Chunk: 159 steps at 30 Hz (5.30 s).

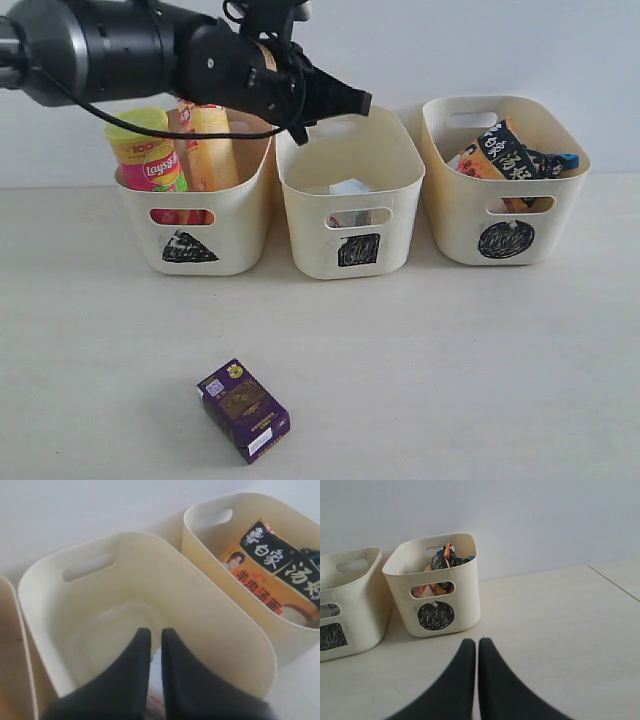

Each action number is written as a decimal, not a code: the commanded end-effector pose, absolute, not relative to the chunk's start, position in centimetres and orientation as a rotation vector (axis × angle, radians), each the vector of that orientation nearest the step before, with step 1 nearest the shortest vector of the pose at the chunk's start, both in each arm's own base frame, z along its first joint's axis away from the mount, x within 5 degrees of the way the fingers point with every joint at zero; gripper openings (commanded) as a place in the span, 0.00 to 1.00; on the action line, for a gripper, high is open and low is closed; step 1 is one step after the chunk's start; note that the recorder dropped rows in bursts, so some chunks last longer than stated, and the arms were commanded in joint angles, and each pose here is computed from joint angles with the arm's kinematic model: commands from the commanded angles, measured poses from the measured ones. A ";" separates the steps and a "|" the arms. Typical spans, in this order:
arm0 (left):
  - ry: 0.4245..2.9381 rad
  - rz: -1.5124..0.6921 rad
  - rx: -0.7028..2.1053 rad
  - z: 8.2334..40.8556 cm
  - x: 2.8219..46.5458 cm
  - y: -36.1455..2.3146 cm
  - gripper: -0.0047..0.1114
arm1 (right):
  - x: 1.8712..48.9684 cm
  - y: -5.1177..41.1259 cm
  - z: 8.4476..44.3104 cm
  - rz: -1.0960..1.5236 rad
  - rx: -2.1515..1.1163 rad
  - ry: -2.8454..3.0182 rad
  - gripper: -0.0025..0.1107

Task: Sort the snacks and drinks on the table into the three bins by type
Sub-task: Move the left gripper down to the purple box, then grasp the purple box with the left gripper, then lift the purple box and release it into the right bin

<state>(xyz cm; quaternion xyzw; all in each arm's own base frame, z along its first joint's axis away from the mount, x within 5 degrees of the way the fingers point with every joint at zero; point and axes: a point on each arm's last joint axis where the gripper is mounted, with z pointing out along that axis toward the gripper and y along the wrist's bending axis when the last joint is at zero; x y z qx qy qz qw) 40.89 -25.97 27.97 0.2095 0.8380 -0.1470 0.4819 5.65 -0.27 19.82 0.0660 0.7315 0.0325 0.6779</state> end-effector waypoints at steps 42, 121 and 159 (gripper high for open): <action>2.205 -0.474 1.762 31.7 22.5 -18.2 0.16 | 5.6 -0.3 19.9 0.065 0.145 1.634 0.02; 1.596 -0.051 2.408 13.7 26.8 -20.8 0.58 | 5.6 -0.3 19.9 0.065 0.145 1.634 0.02; 1.704 -0.391 0.892 34.1 33.3 -25.8 0.08 | 5.6 -0.3 19.9 0.065 0.145 1.634 0.02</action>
